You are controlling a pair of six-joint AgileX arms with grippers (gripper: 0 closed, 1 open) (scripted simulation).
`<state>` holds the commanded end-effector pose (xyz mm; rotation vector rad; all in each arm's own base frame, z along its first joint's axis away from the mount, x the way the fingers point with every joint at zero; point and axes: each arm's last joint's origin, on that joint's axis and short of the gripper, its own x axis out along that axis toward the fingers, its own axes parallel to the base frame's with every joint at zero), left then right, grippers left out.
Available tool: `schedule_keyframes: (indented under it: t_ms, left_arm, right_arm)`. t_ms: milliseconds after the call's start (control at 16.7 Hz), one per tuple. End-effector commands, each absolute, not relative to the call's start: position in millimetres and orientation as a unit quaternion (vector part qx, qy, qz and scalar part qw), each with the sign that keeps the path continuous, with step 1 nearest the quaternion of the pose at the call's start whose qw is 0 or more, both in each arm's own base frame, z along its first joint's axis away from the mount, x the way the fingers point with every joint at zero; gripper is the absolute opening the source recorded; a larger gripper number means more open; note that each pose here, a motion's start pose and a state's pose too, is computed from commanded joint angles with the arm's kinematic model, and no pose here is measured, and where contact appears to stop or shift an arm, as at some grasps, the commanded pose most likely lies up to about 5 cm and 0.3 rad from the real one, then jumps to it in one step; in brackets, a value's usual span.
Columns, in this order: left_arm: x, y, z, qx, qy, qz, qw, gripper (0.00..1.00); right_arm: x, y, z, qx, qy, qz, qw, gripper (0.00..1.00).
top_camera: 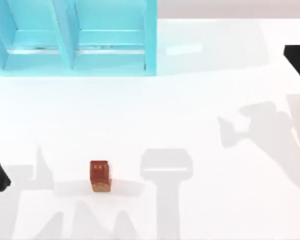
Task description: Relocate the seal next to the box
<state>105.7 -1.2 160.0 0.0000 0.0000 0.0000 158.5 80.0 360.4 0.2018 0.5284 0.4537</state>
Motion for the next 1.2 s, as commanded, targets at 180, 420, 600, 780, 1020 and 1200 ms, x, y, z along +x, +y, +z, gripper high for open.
schedule_keyframes:
  t_ms: [180, 420, 600, 780, 1020, 1200]
  left_arm:
    - [106, -1, 160, 0.000, 0.000, 0.000, 1.000, 1.00]
    - [106, -1, 160, 0.000, 0.000, 0.000, 1.000, 1.00]
    - [106, -1, 160, 0.000, 0.000, 0.000, 1.000, 1.00]
    - [106, -1, 160, 0.000, 0.000, 0.000, 1.000, 1.00]
    - [106, -1, 160, 0.000, 0.000, 0.000, 1.000, 1.00]
    - [106, -1, 160, 0.000, 0.000, 0.000, 1.000, 1.00]
  right_arm:
    - [187, 127, 397, 0.109, 0.343, 0.257, 0.897, 1.00]
    - [222, 207, 417, 0.107, 0.455, 0.267, 0.843, 1.00]
    - [240, 269, 406, 0.096, 0.529, 0.247, 0.806, 1.00]
    - [249, 324, 380, 0.079, 0.586, 0.211, 0.778, 1.00]
    - [251, 376, 336, 0.054, 0.635, 0.152, 0.756, 1.00]
    - [250, 400, 302, 0.039, 0.655, 0.110, 0.747, 1.00]
